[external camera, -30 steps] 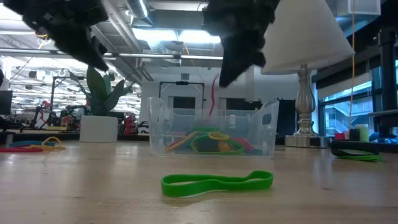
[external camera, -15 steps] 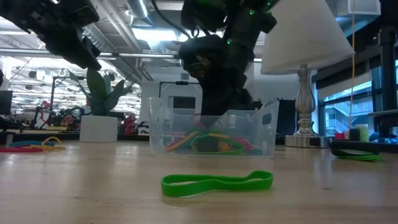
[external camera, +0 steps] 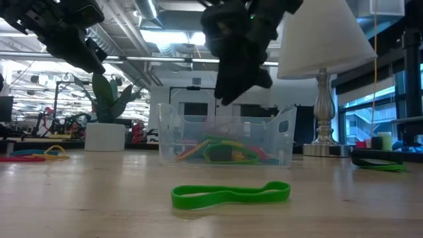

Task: Pick and place rubber bands into bin
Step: Put the green rubber band into the transparent bin

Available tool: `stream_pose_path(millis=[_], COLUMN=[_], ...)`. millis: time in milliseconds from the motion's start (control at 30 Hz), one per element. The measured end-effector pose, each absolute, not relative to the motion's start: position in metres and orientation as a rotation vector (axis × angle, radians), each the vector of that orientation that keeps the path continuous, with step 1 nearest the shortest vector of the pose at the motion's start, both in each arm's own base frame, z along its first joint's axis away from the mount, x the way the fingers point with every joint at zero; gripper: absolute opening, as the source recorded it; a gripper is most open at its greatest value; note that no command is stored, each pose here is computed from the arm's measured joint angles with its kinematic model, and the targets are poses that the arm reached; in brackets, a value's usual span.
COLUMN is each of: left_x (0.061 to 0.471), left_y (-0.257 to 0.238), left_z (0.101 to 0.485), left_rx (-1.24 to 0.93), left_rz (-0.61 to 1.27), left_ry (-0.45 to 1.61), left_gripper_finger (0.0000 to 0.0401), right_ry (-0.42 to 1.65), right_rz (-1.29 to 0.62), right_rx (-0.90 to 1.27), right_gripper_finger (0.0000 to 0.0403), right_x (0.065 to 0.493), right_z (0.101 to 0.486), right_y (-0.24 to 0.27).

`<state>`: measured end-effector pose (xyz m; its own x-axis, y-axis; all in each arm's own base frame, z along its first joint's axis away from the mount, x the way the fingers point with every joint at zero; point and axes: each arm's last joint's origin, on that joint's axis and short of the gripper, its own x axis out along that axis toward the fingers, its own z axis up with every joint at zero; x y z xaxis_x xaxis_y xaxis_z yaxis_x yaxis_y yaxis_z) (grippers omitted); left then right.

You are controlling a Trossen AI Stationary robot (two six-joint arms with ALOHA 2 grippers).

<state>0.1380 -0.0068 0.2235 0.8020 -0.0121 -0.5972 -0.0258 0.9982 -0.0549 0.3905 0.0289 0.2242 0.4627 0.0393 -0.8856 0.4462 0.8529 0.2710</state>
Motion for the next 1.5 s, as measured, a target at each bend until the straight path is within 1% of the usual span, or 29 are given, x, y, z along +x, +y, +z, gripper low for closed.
stream_pose_path(millis=[167, 233, 300, 400, 533, 567, 733, 1033, 1133, 1233, 1400, 1500], left_x=[0.138, 0.138, 0.138, 0.138, 0.138, 0.138, 0.138, 0.144, 0.158, 0.178, 0.222, 0.251], left_y=[-0.007, -0.007, -0.007, -0.007, -0.007, -0.008, -0.008, -0.015, -0.027, -0.043, -0.076, -0.097], left_z=[0.223, 0.223, 0.223, 0.223, 0.223, 0.223, 0.223, 0.231, 0.242, 0.254, 0.272, 0.281], left_rx=[-0.086, -0.106, -0.11, -0.11, -0.117, -0.118, -0.12, -0.236, -0.195, -0.142, -0.085, -0.057], left_rz=[0.015, 0.023, 0.023, 0.023, 0.009, 0.003, -0.004, -0.022, -0.047, -0.055, -0.048, -0.036], left_ry=[0.64, 0.641, 0.641, 0.641, 0.642, 0.642, 0.642, 0.652, 0.673, 0.702, 0.743, 0.783], left_gripper_finger=[0.0003, 0.0003, 0.0003, 0.0003, 0.0003, 0.0003, 0.0003, 0.0002, 0.0003, 0.0002, 0.0003, 0.0003], right_ry=[1.137, 1.163, 1.159, 1.099, 1.027, 1.011, 0.948, 1.077, 1.097, 1.056, 1.035, 1.003], right_rz=[-0.332, -0.376, -0.386, -0.387, -0.357, -0.356, -0.377, -0.413, -0.439, -0.486, -0.51, -0.494], right_rx=[0.497, 0.521, 0.511, 0.451, 0.397, 0.39, 0.37, 0.344, 0.333, 0.311, 0.304, 0.372], right_gripper_finger=[0.0136, 0.0135, 0.0126, 0.0093, 0.0023, 0.0012, 0.001, 0.0002, 0.0002, 0.0002, 0.0001, 0.0001], right_x=[0.371, 0.364, 0.358, 0.349, 0.335, 0.33, 0.308, 0.259, 0.244, 0.231, 0.214, 0.204], right_z=[0.239, 0.243, 0.25, 0.264, 0.28, 0.284, 0.291, 0.284, 0.283, 0.283, 0.276, 0.264], right_y=[0.027, 0.026, 0.031, 0.051, 0.084, 0.092, 0.135, 0.184, 0.194, 0.204, 0.21, 0.207])
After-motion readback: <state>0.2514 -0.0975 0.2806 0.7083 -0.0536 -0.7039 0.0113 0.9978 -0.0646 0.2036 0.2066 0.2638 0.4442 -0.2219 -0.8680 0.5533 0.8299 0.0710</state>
